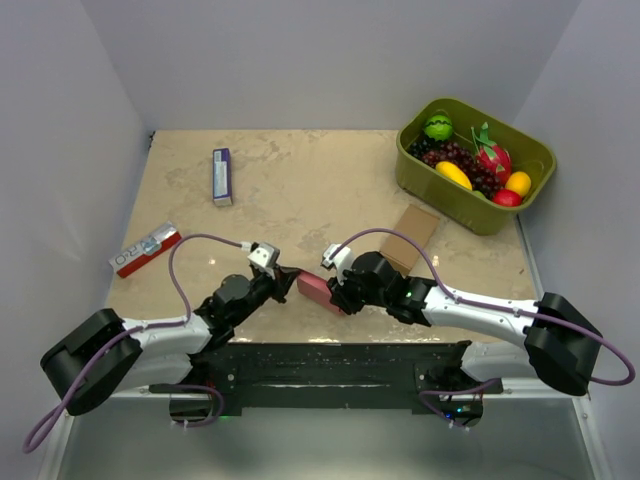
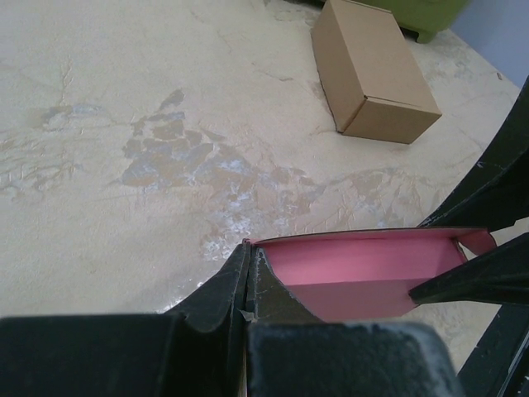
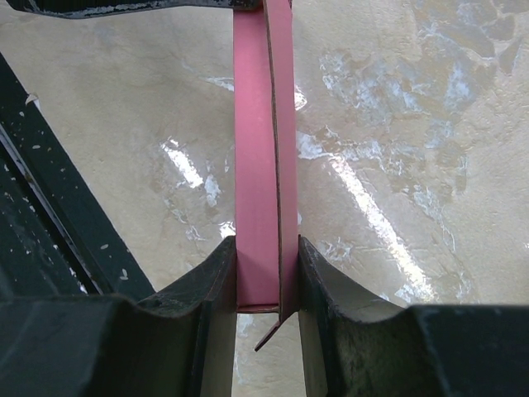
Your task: Fold the paper box
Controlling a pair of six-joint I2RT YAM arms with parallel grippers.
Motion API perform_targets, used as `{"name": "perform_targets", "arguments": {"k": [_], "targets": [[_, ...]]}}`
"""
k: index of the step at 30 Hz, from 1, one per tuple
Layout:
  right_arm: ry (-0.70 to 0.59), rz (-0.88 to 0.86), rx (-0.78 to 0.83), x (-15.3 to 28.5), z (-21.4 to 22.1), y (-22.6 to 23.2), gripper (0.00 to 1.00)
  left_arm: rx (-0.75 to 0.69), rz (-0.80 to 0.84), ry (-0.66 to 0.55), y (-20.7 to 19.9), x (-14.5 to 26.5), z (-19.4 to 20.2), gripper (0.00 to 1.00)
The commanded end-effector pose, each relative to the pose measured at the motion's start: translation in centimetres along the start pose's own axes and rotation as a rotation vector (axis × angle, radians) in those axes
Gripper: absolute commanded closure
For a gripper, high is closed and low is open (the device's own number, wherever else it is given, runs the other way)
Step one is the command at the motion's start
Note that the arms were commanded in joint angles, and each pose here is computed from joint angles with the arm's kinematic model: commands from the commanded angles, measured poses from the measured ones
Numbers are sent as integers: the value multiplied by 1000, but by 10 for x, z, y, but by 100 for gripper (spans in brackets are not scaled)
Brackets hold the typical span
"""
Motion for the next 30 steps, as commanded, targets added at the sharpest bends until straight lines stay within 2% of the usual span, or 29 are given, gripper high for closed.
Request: {"name": "perform_targets", "arguments": {"k": [1, 2, 5, 6, 9, 13, 20, 24, 30], "targets": [[-135, 78, -13, 2, -25, -8, 76, -18, -69, 249, 12, 21, 47, 100], [-136, 84, -18, 3, -25, -8, 75, -21, -74, 255, 11, 22, 49, 100], [-133, 115, -48, 5, -26, -10, 61, -32, -83, 251, 9, 23, 50, 100], [-134, 122, -56, 7, -27, -10, 53, -38, -91, 237, 8, 23, 49, 100], [-134, 171, -115, 14, -33, -12, 38, -66, -83, 229, -1, 21, 46, 100], [-125, 226, -176, 24, -39, -15, 29, -105, -95, 247, -8, 17, 44, 100], [-56, 313, -326, 45, -34, -14, 26, -137, -140, 274, -18, 9, 42, 100], [42, 321, -384, 62, -24, -10, 29, -143, -166, 288, -23, 2, 37, 100], [84, 312, -463, 87, -12, -3, 32, -150, -185, 320, -27, -2, 40, 100]]}}
Point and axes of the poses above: each gripper's point midway between its finger pads, its own x axis back along the fingers, its own y axis along the line the jaws close on, z = x × y, the point moved 10 cm from there along x, back along the fingers, and after that the axes turned 11 degrees about x, right-handed, at the moved point
